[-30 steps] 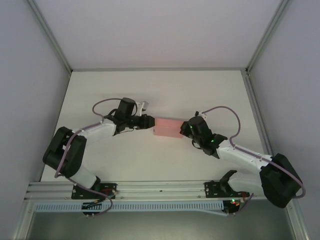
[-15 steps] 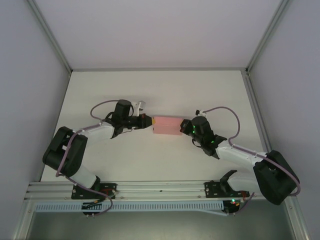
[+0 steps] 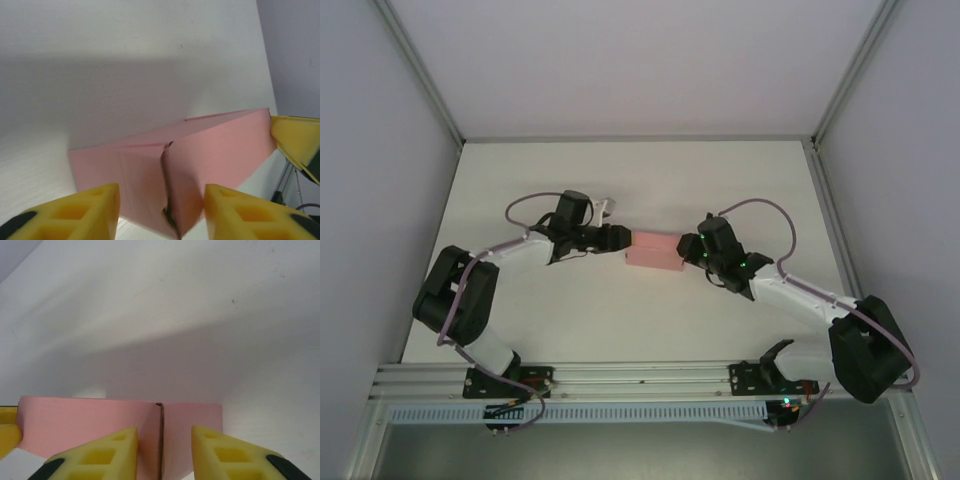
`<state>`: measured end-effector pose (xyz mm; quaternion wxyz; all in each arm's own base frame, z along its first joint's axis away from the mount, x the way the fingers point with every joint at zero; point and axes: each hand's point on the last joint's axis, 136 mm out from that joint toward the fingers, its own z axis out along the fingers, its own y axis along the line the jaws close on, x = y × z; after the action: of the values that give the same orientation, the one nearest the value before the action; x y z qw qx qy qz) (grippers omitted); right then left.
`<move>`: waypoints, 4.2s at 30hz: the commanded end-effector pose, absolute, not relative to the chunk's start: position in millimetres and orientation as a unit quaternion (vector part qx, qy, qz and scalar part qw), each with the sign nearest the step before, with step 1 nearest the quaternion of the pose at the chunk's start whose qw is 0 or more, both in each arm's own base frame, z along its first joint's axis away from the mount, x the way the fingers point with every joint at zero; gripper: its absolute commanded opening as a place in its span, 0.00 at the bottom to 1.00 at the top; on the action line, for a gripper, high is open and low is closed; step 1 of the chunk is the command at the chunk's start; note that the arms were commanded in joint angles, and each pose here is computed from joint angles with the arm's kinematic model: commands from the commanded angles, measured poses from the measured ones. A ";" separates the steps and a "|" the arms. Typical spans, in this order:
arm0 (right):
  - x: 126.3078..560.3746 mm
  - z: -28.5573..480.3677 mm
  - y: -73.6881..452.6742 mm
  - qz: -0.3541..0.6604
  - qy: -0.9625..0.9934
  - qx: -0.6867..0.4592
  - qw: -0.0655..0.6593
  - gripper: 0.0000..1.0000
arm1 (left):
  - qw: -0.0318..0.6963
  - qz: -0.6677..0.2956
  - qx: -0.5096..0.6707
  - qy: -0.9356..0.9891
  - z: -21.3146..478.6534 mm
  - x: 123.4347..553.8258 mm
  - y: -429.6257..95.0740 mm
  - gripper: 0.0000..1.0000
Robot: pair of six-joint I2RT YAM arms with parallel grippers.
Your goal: Assemble paper box
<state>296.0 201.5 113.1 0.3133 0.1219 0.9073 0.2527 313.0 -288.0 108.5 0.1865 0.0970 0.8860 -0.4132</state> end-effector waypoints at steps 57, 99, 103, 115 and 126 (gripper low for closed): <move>379.2 146.2 262.6 -0.217 0.727 -0.570 0.316 0.36 | 0.379 -0.061 -0.023 0.923 175.9 329.1 -117.3 1.00; 317.6 78.8 284.9 -0.186 0.665 -0.649 0.320 0.83 | 0.394 -0.060 -0.030 0.917 182.0 318.7 -108.8 1.00; 293.3 96.4 276.3 -0.139 0.685 -0.651 0.295 0.88 | 0.403 -0.064 -0.031 0.912 186.7 318.3 -108.5 1.00; 291.6 221.4 205.9 -0.071 0.789 -0.403 0.459 1.00 | 0.493 -0.041 -0.030 0.869 209.2 340.0 -95.6 1.00; 324.9 244.2 32.8 -0.084 0.794 0.023 0.601 1.00 | 0.626 0.060 -0.135 0.766 209.5 367.9 8.7 1.00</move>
<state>314.9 50.1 259.3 0.5914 -0.0502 0.7997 -0.0906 356.6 -11.8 172.2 0.5464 -0.1085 0.8292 0.0450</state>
